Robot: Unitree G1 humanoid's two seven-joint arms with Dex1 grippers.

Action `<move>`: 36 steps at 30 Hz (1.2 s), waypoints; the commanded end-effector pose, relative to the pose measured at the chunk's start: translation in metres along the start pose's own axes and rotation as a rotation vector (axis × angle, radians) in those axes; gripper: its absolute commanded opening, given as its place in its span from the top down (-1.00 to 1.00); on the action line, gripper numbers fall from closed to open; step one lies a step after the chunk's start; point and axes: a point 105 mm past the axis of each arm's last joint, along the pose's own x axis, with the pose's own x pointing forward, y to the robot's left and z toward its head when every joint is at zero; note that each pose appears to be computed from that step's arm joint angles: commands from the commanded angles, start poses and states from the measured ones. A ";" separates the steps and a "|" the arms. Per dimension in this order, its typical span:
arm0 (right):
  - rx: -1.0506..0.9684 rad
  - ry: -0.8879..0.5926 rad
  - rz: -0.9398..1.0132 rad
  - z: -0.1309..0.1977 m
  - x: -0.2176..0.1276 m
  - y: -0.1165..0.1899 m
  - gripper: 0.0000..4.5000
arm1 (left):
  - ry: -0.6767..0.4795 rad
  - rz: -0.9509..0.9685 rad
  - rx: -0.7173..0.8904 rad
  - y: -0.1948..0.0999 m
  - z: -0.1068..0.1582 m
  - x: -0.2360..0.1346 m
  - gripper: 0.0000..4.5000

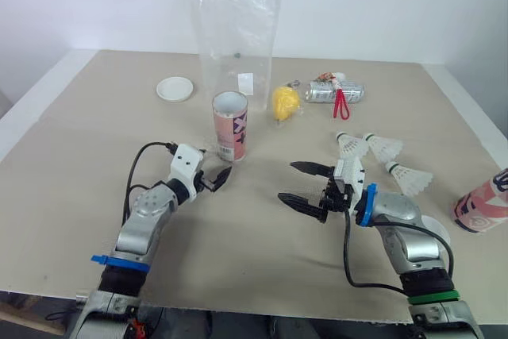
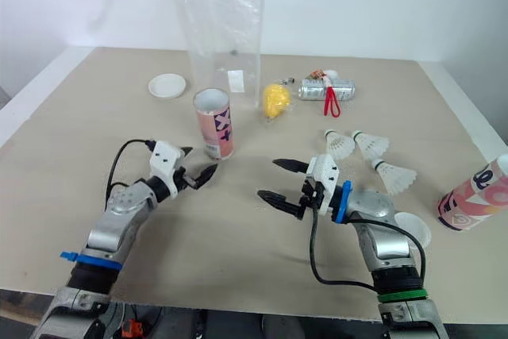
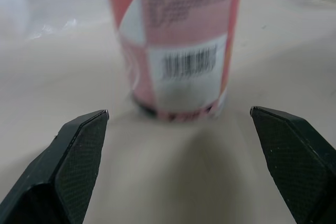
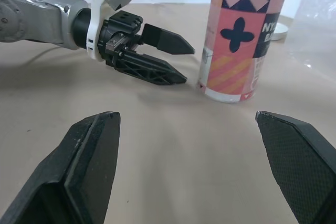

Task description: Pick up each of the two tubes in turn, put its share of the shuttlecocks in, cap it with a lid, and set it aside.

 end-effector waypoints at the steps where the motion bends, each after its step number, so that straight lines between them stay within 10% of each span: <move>1: -0.057 -0.017 -0.005 0.013 0.002 0.002 -0.96 | -0.027 -0.061 0.034 0.000 0.009 0.018 -1.00; 31: -0.070 -0.025 -0.047 0.020 0.011 0.018 -0.96 | -0.041 -0.139 0.060 0.009 0.018 0.070 -1.00; 36: -0.071 -0.015 -0.056 0.018 0.008 0.018 -1.00 | -0.053 -0.128 0.063 0.009 0.017 0.069 -0.42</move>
